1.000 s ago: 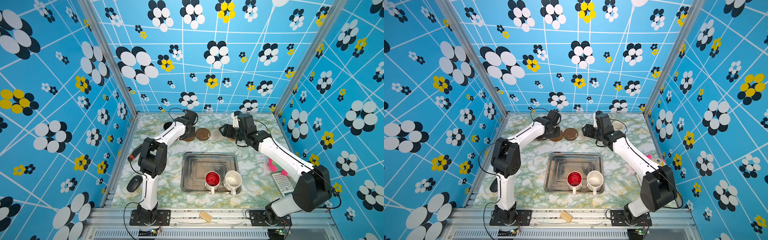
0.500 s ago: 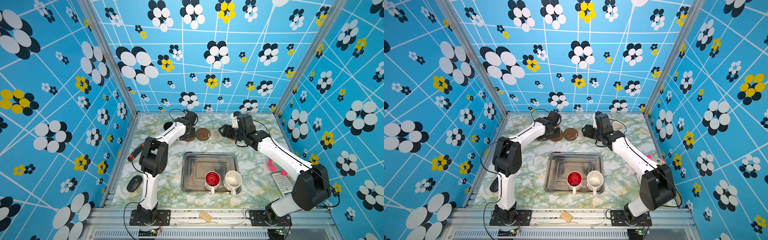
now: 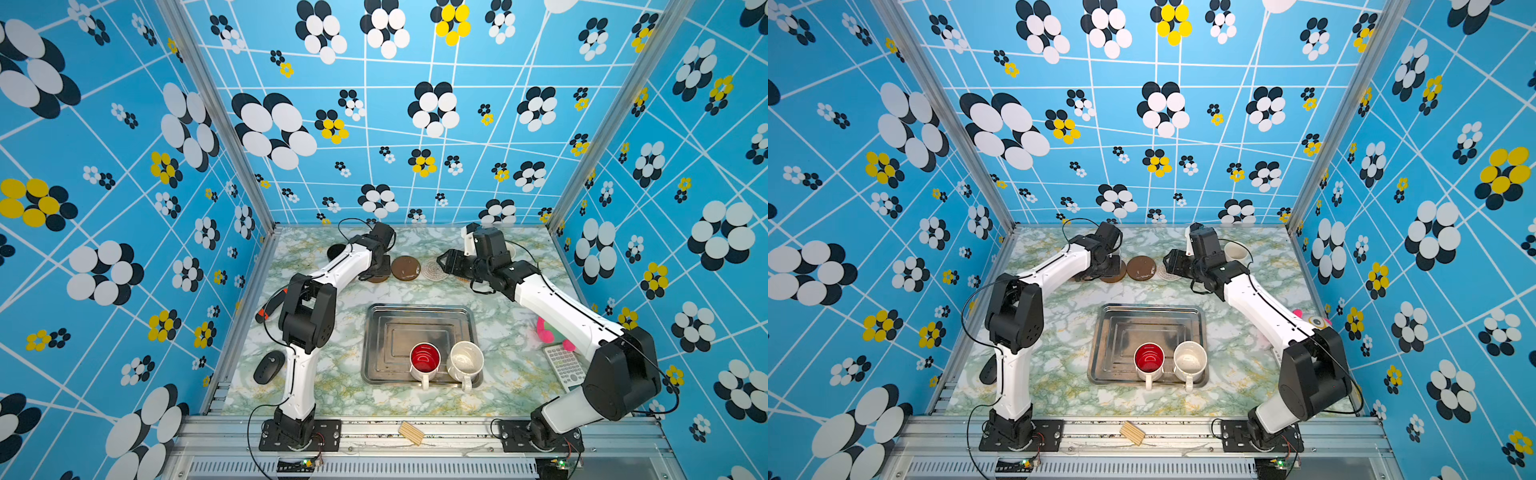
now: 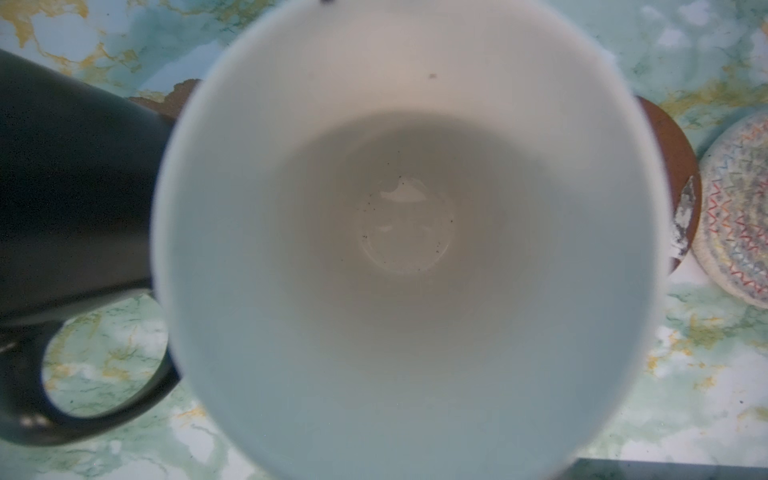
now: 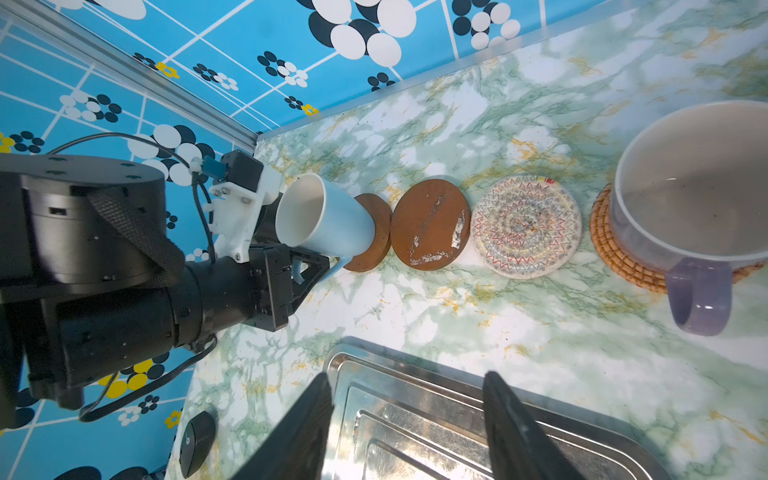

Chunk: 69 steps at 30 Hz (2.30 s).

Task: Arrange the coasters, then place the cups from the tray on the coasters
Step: 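Lower the white mug onto the wooden coaster and open the left gripper, then raise the left gripper off the mug while the right gripper moves over the speckled mug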

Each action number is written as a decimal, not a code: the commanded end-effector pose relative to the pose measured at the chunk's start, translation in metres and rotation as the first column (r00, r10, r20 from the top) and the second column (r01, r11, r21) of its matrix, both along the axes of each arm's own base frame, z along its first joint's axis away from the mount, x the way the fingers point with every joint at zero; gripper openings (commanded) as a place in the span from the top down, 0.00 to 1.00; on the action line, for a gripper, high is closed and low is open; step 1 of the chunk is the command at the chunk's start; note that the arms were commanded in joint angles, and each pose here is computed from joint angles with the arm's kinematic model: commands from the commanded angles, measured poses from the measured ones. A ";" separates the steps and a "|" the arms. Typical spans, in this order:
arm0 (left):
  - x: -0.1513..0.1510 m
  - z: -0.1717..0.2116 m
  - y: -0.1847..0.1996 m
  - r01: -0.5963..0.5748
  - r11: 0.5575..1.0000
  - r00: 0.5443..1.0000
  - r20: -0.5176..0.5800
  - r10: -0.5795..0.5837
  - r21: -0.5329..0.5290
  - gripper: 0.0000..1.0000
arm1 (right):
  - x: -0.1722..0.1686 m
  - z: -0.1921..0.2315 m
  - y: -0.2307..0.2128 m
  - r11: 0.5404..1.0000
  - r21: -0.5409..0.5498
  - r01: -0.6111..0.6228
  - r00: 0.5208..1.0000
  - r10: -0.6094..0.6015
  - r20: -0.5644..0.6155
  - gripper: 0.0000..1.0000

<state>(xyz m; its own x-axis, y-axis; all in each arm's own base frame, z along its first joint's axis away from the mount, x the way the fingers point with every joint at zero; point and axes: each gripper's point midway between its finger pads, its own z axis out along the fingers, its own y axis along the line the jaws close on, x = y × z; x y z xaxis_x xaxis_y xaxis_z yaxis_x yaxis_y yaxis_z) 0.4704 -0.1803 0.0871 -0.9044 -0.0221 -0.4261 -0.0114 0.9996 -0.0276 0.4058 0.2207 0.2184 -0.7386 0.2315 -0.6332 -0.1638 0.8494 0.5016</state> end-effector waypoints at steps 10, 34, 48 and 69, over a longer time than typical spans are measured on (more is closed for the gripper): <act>0.010 0.007 -0.001 -0.007 1.000 1.000 0.013 0.007 -0.007 0.82 | 0.002 -0.003 0.007 0.999 -0.005 -0.035 0.999 0.035 -0.013 0.40; 0.007 0.019 0.008 -0.021 0.999 0.999 0.028 0.020 0.027 0.76 | 0.001 -0.003 0.008 0.999 -0.001 -0.038 0.999 0.038 -0.015 0.40; 0.004 0.027 0.006 -0.017 1.000 0.999 0.038 0.016 0.022 0.50 | 0.001 -0.003 0.009 0.999 0.001 -0.042 0.999 0.042 -0.013 0.40; -0.069 0.165 -0.032 0.120 0.990 0.868 0.493 -0.066 -0.078 0.36 | -0.034 -0.001 -0.016 0.982 -0.170 -0.082 0.995 0.071 -0.069 0.40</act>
<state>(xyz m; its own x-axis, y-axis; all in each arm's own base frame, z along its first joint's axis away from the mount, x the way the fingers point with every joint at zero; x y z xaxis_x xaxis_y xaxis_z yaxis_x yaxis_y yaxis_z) 0.4056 -0.2085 0.2399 -0.6664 0.0007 -0.7456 0.1040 0.9903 -0.0921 0.3892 0.2124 0.1951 -0.7997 0.1330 -0.5855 -0.1608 0.8921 0.4223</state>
